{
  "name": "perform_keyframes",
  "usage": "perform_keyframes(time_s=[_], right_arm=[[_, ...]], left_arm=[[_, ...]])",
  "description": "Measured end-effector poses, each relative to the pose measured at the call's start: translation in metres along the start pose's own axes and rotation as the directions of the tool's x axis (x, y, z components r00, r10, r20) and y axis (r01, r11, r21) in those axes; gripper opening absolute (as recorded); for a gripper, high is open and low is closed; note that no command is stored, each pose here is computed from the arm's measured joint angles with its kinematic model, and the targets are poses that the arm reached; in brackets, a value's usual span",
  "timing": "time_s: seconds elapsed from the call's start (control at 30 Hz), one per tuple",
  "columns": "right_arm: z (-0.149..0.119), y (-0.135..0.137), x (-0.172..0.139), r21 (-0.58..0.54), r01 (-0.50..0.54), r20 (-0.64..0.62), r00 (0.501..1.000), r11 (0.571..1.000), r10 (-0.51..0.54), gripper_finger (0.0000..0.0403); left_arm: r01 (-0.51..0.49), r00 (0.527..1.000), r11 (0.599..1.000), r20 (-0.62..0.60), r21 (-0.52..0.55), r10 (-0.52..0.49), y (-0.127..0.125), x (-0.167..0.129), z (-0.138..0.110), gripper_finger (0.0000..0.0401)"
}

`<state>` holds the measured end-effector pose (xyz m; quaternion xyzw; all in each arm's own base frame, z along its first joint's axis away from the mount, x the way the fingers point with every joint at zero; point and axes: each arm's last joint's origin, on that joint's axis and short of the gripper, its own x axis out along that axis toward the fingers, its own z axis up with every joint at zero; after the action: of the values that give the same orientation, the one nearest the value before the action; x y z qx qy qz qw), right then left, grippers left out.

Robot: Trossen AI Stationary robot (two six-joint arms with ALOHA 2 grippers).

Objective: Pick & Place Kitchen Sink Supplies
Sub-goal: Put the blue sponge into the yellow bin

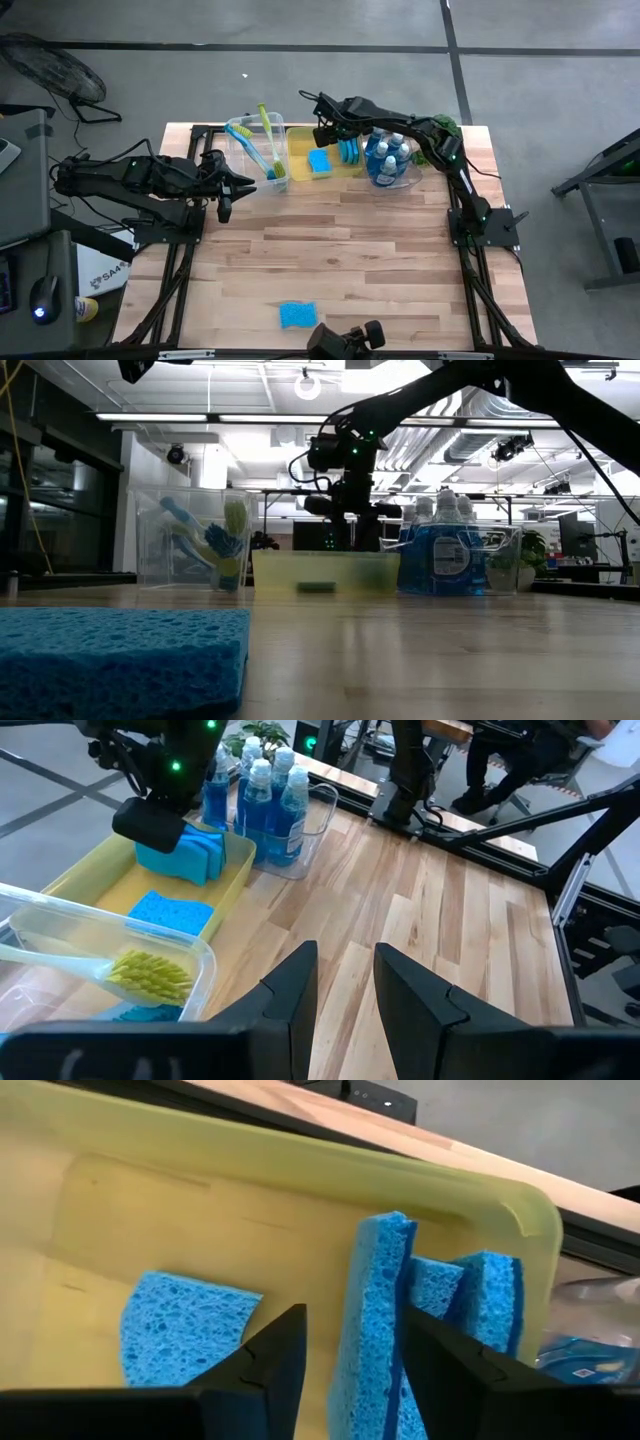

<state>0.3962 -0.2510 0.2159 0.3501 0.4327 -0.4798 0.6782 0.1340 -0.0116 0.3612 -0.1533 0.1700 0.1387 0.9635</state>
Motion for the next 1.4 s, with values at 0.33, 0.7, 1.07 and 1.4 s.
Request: perform_keyframes(time_s=[0.33, 0.7, 1.07, 1.4], right_arm=[[0.009, -0.001, -0.025, -0.051, -0.082, 0.065, 0.994, 0.995, 0.086, 0.0152], [0.017, -0.005, -0.080, -0.159, -0.245, 0.121, 0.957, 0.956, 0.265, 0.0151], [0.005, -0.006, -0.141, -0.300, -0.341, 0.158, 0.904, 0.891, 0.399, 0.0150], [-0.036, -0.007, -0.207, -0.488, -0.248, 0.200, 0.902, 0.837, 0.384, 0.0151]], left_arm=[[0.001, 1.000, 1.000, 0.000, 0.000, -0.001, 0.000, 0.000, 0.000, 0.0099], [0.006, 1.000, 1.000, -0.002, -0.006, -0.006, 0.000, 0.000, 0.000, 0.0099], [0.163, 0.983, 0.986, -0.077, -0.032, -0.165, -0.005, 0.000, -0.002, 0.0099], [0.317, 0.897, 0.942, -0.287, -0.111, -0.336, -0.022, 0.030, -0.013, 0.0099]])
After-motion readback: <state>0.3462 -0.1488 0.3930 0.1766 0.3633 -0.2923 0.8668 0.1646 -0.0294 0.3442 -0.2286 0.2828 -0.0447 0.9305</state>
